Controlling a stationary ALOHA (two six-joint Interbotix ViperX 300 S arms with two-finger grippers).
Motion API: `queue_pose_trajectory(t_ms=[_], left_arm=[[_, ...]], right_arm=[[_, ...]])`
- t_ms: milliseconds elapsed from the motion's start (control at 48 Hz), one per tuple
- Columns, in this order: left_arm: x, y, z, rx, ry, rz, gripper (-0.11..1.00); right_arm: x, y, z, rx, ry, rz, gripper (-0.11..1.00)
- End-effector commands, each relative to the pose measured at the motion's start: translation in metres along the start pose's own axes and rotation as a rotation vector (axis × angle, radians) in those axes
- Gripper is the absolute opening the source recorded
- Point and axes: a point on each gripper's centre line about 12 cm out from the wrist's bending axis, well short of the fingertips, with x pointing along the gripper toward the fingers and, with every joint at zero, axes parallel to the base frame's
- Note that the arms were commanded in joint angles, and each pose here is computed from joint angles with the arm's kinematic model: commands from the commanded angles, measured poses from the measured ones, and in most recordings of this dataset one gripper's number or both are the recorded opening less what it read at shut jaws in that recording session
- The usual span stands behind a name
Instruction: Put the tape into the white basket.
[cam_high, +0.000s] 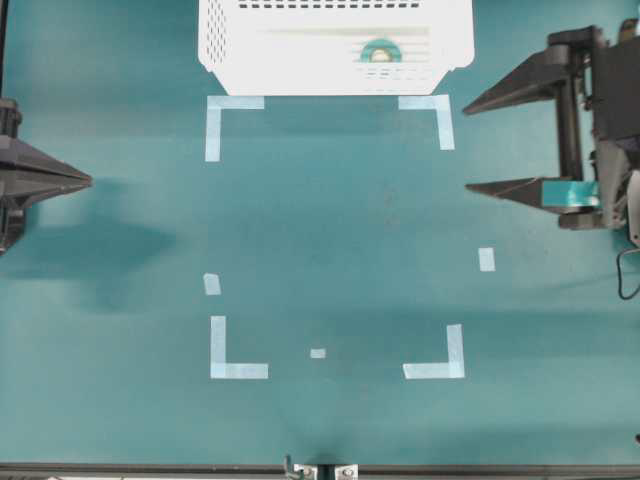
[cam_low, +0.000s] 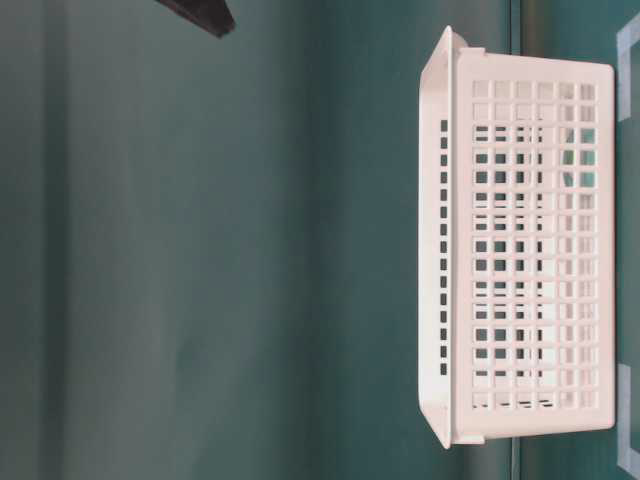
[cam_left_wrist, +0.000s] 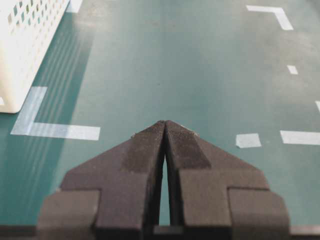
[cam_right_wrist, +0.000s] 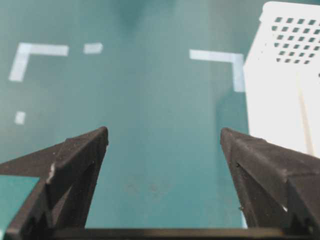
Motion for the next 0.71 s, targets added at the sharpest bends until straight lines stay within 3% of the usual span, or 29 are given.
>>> queue_pose_trajectory(t_ms=[0, 188, 438, 688], left_arm=[[0.0, 0.0, 0.009, 0.0, -0.015, 0.001, -0.11], [0.001, 0.0, 0.009, 0.001, -0.014, 0.001, -0.11], [0.0, 0.0, 0.009, 0.001, -0.015, 0.001, -0.11], [0.001, 0.0, 0.009, 0.0, -0.014, 0.001, -0.11]], right_arm=[[-0.011, -0.003, 0.005, -0.002, -0.026, -0.013, 0.95], [-0.045, -0.014, 0.0, 0.038, -0.105, -0.048, 0.94], [-0.074, -0.025, -0.03, 0.135, -0.173, -0.088, 0.94], [-0.081, -0.024, -0.042, 0.135, -0.241, -0.078, 0.94]])
